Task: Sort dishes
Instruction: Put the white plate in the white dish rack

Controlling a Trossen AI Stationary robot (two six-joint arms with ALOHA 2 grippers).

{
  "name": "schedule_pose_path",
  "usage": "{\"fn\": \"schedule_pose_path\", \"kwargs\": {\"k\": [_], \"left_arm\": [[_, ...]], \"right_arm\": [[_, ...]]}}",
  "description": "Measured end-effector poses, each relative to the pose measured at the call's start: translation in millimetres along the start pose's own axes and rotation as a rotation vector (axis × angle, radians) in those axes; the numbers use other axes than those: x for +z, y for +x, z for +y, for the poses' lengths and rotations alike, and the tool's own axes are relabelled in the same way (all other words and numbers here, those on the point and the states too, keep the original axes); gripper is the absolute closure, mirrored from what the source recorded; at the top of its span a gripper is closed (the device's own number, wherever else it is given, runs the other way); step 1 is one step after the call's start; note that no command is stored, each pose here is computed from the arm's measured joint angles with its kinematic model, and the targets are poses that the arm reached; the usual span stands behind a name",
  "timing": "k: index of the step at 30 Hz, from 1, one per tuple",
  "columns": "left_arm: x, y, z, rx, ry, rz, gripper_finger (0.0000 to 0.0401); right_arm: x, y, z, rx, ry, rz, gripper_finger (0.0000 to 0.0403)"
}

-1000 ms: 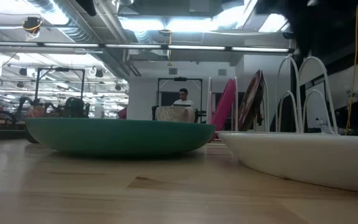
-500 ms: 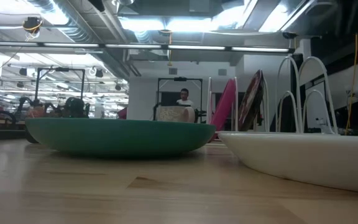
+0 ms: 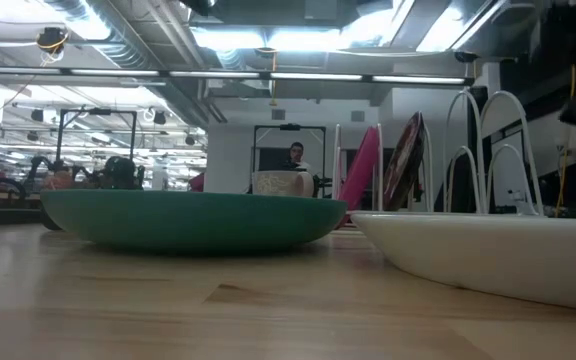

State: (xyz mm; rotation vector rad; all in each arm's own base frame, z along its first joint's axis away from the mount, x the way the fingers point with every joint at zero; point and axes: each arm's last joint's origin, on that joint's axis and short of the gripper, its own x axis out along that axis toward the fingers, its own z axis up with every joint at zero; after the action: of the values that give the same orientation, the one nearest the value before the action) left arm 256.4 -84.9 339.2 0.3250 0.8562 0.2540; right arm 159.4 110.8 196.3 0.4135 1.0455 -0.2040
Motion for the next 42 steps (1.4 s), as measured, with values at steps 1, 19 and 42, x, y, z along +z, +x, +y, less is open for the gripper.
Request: {"fn": "schedule_pose_path", "kwargs": {"k": [1, 19, 42], "left_arm": [[-0.6, 7.0, -7.8, -0.034, 0.043, -0.018, 0.0221], [-26.0, 128.6, -128.7, -0.259, 0.597, -0.299, 0.0221], [-26.2, 166.7, -152.3, -0.227, 0.845, -0.459, 0.0221]], "right_arm": [[-2.6, 3.2, -1.9, 0.002, 0.003, 0.010, 0.0262], [-10.7, 13.8, -7.6, 0.023, 0.135, 0.038, 0.0262], [-15.1, 17.9, -7.6, 0.013, 0.276, 0.137, 0.0262]]}}
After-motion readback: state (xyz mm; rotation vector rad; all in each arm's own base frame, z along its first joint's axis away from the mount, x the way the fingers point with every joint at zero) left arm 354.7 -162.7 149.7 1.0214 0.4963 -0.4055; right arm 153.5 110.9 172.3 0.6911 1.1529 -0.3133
